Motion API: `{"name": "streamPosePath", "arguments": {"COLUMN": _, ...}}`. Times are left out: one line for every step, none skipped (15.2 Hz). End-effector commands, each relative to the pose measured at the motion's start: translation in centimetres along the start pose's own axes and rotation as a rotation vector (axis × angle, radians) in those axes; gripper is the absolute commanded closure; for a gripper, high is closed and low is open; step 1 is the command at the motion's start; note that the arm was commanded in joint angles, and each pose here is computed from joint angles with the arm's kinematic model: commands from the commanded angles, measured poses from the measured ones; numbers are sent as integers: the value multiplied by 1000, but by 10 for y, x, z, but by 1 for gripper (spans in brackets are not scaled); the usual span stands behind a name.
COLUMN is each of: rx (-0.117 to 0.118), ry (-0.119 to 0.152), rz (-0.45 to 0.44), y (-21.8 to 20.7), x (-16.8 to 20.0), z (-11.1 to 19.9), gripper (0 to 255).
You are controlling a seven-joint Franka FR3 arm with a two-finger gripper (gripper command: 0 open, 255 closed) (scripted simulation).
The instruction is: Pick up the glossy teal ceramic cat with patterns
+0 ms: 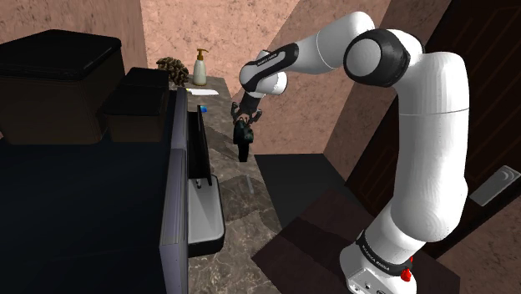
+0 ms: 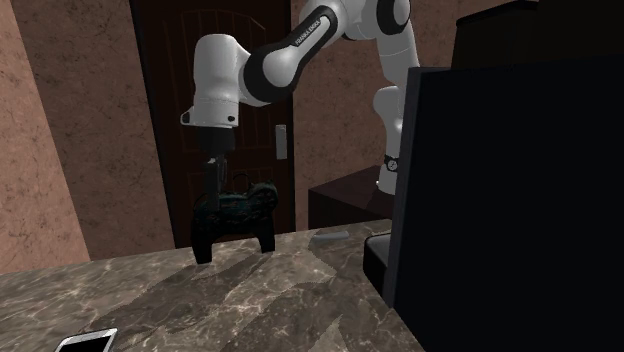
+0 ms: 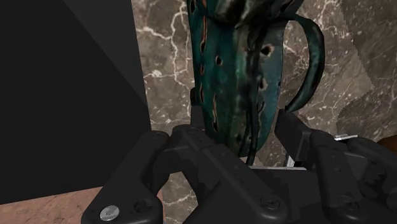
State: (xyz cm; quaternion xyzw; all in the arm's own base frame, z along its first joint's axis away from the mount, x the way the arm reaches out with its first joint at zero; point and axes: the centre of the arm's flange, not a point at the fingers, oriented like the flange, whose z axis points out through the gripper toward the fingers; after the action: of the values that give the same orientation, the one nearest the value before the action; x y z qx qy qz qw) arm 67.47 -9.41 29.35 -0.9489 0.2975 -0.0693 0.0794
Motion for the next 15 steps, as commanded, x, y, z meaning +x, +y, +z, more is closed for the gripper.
{"name": "streamPosePath", "arguments": {"rx": 0, "ry": -2, "rz": -1, "y": 0, "x": -1, "z": 1, "gripper": 255}}
{"name": "streamPosePath", "arguments": {"rx": 0, "ry": -2, "rz": -1, "y": 0, "x": -1, "z": 1, "gripper": 255}}
{"name": "streamPosePath", "arguments": {"rx": 0, "ry": -2, "rz": -1, "y": 1, "x": -1, "z": 1, "gripper": 255}}
{"name": "streamPosePath", "arguments": {"rx": 0, "ry": -2, "rz": -1, "y": 0, "x": -1, "z": -4, "gripper": 255}}
{"name": "streamPosePath", "arguments": {"rx": 0, "ry": -2, "rz": -1, "y": -1, "x": 0, "z": -9, "gripper": 255}}
{"name": "streamPosePath", "arguments": {"rx": 0, "ry": -2, "rz": -1, "y": -2, "x": 0, "z": -15, "gripper": 255}}
{"name": "streamPosePath", "arguments": {"rx": 0, "ry": -2, "rz": -1, "y": -3, "x": 1, "z": -20, "gripper": 255}}
{"name": "streamPosePath", "arguments": {"rx": 0, "ry": -2, "rz": -1, "y": -4, "x": 1, "z": -25, "gripper": 255}}
{"name": "streamPosePath", "arguments": {"rx": 0, "ry": -2, "rz": -1, "y": -5, "x": 2, "z": -30, "gripper": 255}}
{"name": "streamPosePath", "arguments": {"rx": 0, "ry": -2, "rz": -1, "y": -6, "x": 2, "z": -35, "gripper": 255}}
{"name": "streamPosePath", "arguments": {"rx": 0, "ry": -2, "rz": -1, "y": -7, "x": 2, "z": -40, "gripper": 255}}
{"name": "streamPosePath", "arguments": {"rx": 0, "ry": -2, "rz": -1, "y": -8, "x": 3, "z": -46, "gripper": 255}}
{"name": "streamPosePath", "arguments": {"rx": 0, "ry": -2, "rz": -1, "y": -9, "x": 3, "z": -51, "gripper": 255}}
{"name": "streamPosePath", "arguments": {"rx": 0, "ry": -2, "rz": -1, "y": -10, "x": 4, "z": -56, "gripper": 255}}
{"name": "streamPosePath", "arguments": {"rx": 0, "ry": -2, "rz": -1, "y": -11, "x": 4, "z": -61, "gripper": 255}}
